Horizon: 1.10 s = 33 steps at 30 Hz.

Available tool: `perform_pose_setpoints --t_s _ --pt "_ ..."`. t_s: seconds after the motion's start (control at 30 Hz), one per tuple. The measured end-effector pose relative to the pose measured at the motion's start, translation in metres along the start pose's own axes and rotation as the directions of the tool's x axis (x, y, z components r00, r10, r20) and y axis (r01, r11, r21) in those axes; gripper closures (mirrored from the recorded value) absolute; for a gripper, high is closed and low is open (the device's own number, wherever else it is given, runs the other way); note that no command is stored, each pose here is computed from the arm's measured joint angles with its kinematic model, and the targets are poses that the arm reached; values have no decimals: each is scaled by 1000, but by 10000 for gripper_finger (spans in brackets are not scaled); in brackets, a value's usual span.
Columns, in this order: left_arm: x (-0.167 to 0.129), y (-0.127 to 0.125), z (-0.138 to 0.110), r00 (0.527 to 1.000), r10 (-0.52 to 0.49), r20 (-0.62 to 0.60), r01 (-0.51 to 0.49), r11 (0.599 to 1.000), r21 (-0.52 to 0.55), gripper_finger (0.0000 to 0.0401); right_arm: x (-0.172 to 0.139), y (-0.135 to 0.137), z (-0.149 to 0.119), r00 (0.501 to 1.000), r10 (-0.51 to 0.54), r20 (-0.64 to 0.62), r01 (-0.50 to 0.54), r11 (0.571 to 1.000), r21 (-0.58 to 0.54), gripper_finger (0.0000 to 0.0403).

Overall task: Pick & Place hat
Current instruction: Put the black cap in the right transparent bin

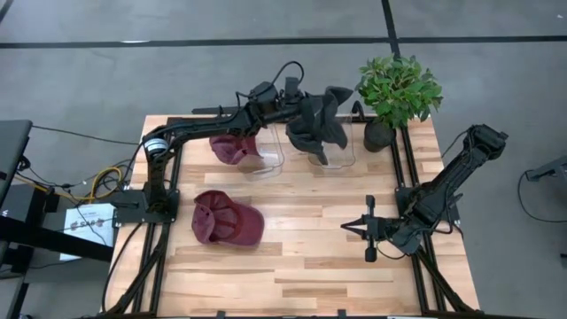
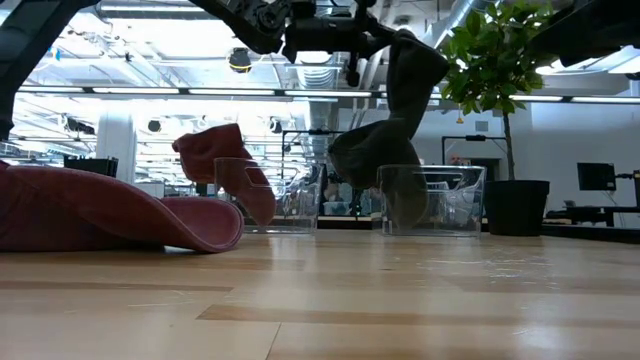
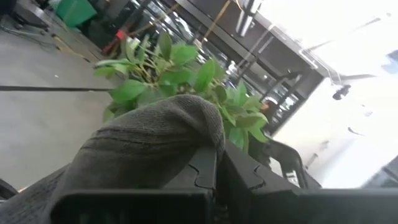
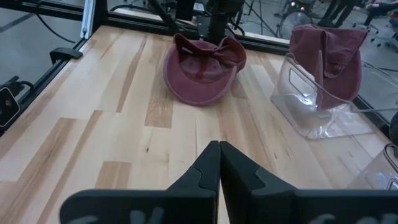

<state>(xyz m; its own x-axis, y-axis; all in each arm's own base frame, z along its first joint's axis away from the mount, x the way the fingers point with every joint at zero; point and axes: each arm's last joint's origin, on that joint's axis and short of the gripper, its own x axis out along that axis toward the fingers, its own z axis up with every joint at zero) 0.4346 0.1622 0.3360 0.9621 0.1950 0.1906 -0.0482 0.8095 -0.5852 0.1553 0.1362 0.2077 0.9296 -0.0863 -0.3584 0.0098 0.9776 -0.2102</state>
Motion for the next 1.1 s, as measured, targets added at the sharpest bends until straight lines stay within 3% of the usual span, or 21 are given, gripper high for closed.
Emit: perform_pose_setpoints --t_s 0.27,0.57,0.9,1.1 --pt "-1 7 -2 996 -14 -88 16 1000 24 391 0 0 0 1000 0 0 0 1000 13 403" --pt "-2 8 -2 994 -29 -105 32 999 32 391 0 0 -1 1000 -1 -5 1 999 37 403" --pt "-16 42 -15 985 49 -166 -52 999 -14 391 0 0 -3 1000 -4 -20 5 998 63 403" --pt "-20 47 -26 977 43 -209 -49 998 -25 391 0 0 -3 1000 -4 -20 6 998 63 403"
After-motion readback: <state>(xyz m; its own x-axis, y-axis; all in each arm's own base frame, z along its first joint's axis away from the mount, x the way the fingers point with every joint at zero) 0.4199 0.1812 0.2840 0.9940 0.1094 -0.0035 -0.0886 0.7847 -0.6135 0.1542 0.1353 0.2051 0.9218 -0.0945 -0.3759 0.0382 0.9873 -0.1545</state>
